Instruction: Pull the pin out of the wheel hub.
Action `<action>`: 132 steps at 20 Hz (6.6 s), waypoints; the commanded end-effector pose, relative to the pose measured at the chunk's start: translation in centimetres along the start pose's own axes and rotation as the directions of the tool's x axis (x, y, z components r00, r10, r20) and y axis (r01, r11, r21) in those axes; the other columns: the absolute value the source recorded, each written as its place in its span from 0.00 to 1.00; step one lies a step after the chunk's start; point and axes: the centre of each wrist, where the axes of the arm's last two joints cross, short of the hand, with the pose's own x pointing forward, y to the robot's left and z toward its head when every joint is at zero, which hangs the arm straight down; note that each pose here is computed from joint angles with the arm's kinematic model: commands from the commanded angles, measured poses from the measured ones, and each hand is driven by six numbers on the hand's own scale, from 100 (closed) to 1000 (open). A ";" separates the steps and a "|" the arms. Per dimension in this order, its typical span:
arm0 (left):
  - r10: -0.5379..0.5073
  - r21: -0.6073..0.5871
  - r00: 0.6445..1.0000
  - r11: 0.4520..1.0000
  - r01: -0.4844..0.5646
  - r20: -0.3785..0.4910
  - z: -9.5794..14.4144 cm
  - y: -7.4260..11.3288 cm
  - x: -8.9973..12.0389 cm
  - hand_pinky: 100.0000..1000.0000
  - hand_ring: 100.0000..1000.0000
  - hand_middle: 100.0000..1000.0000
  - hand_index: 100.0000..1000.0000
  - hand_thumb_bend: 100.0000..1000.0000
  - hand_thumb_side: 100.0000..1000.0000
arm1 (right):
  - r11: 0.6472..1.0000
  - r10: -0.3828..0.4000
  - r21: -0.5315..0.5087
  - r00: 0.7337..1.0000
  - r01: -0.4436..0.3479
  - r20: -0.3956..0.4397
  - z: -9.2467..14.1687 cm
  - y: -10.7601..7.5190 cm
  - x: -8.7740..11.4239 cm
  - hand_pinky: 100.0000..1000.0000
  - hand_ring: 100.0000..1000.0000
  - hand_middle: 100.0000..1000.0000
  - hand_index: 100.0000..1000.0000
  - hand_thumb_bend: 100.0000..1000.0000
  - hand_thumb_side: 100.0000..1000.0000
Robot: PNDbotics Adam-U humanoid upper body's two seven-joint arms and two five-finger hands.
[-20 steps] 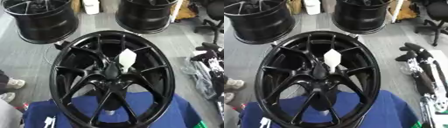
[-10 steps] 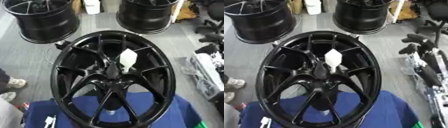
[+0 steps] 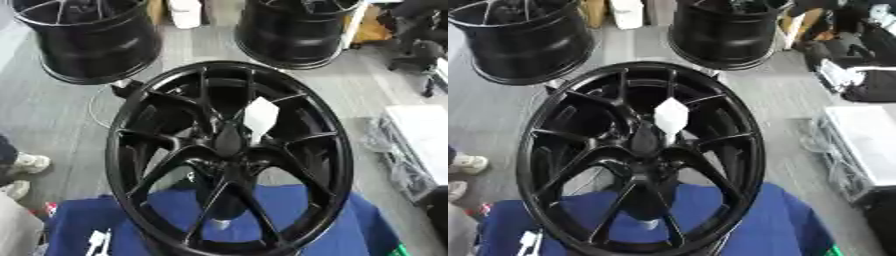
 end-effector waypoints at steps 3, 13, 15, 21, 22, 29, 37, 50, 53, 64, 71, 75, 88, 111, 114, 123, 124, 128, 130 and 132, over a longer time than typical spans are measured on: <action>-0.039 -0.019 0.999 0.999 0.039 0.026 -0.4 0.5 0.9 0.67 0.50 0.46 0.62 0.45 0.59 | 0.958 0.073 0.275 0.996 -0.085 0.053 -2.7 -1.0 1.6 0.69 0.55 0.86 0.93 0.00 0.54; -0.040 -0.024 0.999 0.999 0.041 0.020 -0.3 0.4 0.8 0.67 0.50 0.46 0.62 0.45 0.60 | 0.823 0.224 0.502 0.964 -0.266 0.145 -9.3 0.7 -0.4 0.72 0.59 0.90 0.96 0.00 0.64; -0.039 -0.025 0.999 0.999 0.039 0.019 -0.3 0.4 0.7 0.67 0.50 0.46 0.62 0.45 0.60 | 0.807 0.252 0.510 0.954 -0.299 0.161 -10.1 0.9 -0.7 0.72 0.60 0.91 0.96 0.00 0.65; -0.036 -0.028 0.999 0.999 0.036 0.018 -0.3 0.3 0.7 0.67 0.50 0.46 0.62 0.45 0.60 | 0.764 0.305 0.531 0.930 -0.366 0.203 -11.7 1.8 -1.2 0.74 0.64 0.93 0.97 0.00 0.71; -0.035 -0.028 0.999 0.999 0.036 0.018 -0.3 0.3 0.7 0.67 0.50 0.46 0.62 0.45 0.60 | 0.757 0.312 0.535 0.927 -0.375 0.209 -11.9 2.0 -1.2 0.75 0.68 0.93 0.98 0.00 0.73; -0.032 -0.029 0.999 0.999 0.033 0.019 -0.3 0.2 0.6 0.67 0.50 0.46 0.62 0.45 0.60 | 0.735 0.320 0.553 0.920 -0.393 0.228 -12.6 3.1 -1.8 0.76 0.72 0.93 0.97 0.00 0.76; -0.030 -0.031 0.999 0.999 0.031 0.022 -0.3 0.1 0.7 0.67 0.50 0.46 0.62 0.45 0.60 | 0.730 0.305 0.568 0.925 -0.381 0.228 -12.8 4.0 -2.4 0.76 0.73 0.92 0.97 0.00 0.78; -0.030 -0.033 0.999 0.999 0.031 0.025 -0.4 0.1 0.7 0.67 0.50 0.46 0.62 0.45 0.60 | 0.707 0.322 0.602 0.927 -0.372 0.194 -12.2 4.6 -3.6 0.77 0.74 0.90 0.96 0.00 0.82; -0.029 -0.034 0.999 0.999 0.030 0.026 -0.4 0.1 0.7 0.67 0.50 0.46 0.62 0.45 0.60 | 0.701 0.322 0.608 0.926 -0.372 0.195 -12.3 4.8 -3.7 0.77 0.74 0.89 0.96 0.00 0.83; -0.027 -0.034 0.999 0.999 0.028 0.027 -0.4 0.0 0.7 0.67 0.50 0.46 0.62 0.45 0.60 | 0.680 0.314 0.635 0.928 -0.367 0.200 -12.3 6.1 -4.4 0.77 0.74 0.86 0.95 0.00 0.82; -0.025 -0.034 0.999 0.999 0.026 0.027 -0.4 0.0 0.7 0.67 0.50 0.46 0.62 0.45 0.60 | 0.671 0.310 0.644 0.928 -0.367 0.206 -12.3 6.6 -4.6 0.76 0.74 0.84 0.94 0.02 0.75; -0.024 -0.035 0.999 0.999 0.025 0.027 -0.4 0.0 0.7 0.67 0.50 0.46 0.62 0.45 0.60 | 0.667 0.309 0.649 0.928 -0.367 0.208 -12.3 6.8 -4.8 0.76 0.74 0.83 0.94 0.02 0.66; -0.021 -0.037 0.999 0.999 0.022 0.032 -0.5 -0.1 0.8 0.67 0.50 0.46 0.62 0.45 0.60 | 0.668 0.307 0.665 0.938 -0.333 0.162 -11.2 7.2 -5.7 0.75 0.72 0.75 0.90 0.00 0.42; -0.022 -0.038 0.999 0.999 0.023 0.034 -0.5 -0.1 0.8 0.67 0.49 0.46 0.62 0.45 0.60 | 0.845 0.166 0.501 0.982 -0.187 0.087 -11.7 3.8 -5.6 0.64 0.53 0.21 0.33 0.00 0.21; -0.025 -0.037 0.999 0.999 0.027 0.033 -0.5 0.0 0.9 0.67 0.49 0.46 0.62 0.45 0.60 | 0.863 0.172 0.465 0.980 -0.199 0.100 -11.8 2.3 -4.9 0.64 0.52 0.20 0.32 0.00 0.13; -0.048 -0.011 0.998 0.999 0.048 0.027 -0.4 0.8 1.0 0.67 0.49 0.46 0.62 0.45 0.60 | 0.959 0.263 0.128 0.962 -0.253 -0.071 -3.6 -6.6 -3.0 0.64 0.51 0.18 0.31 0.00 0.00; -0.049 -0.006 0.998 0.999 0.049 0.026 -0.4 0.9 1.0 0.67 0.49 0.46 0.62 0.45 0.60 | 0.966 0.258 0.043 0.957 -0.255 -0.129 -1.5 -7.5 -3.2 0.63 0.51 0.18 0.31 0.00 0.00; -0.045 0.007 0.999 0.999 0.044 0.028 -0.5 1.0 1.1 0.67 0.49 0.46 0.62 0.45 0.60 | 0.920 0.165 -0.282 0.921 -0.273 -0.354 6.7 -8.4 -4.6 0.61 0.49 0.16 0.29 0.00 0.00; -0.044 0.007 0.999 0.999 0.044 0.029 -0.5 0.9 1.1 0.67 0.49 0.46 0.62 0.45 0.60 | 0.897 0.149 -0.332 0.906 -0.292 -0.395 8.1 -8.1 -4.9 0.61 0.49 0.16 0.29 0.00 0.00; -0.043 0.007 0.999 0.999 0.043 0.029 -0.5 0.9 1.1 0.67 0.49 0.46 0.62 0.45 0.60 | 0.889 0.147 -0.345 0.902 -0.301 -0.406 8.5 -8.0 -5.0 0.61 0.49 0.16 0.29 0.00 0.00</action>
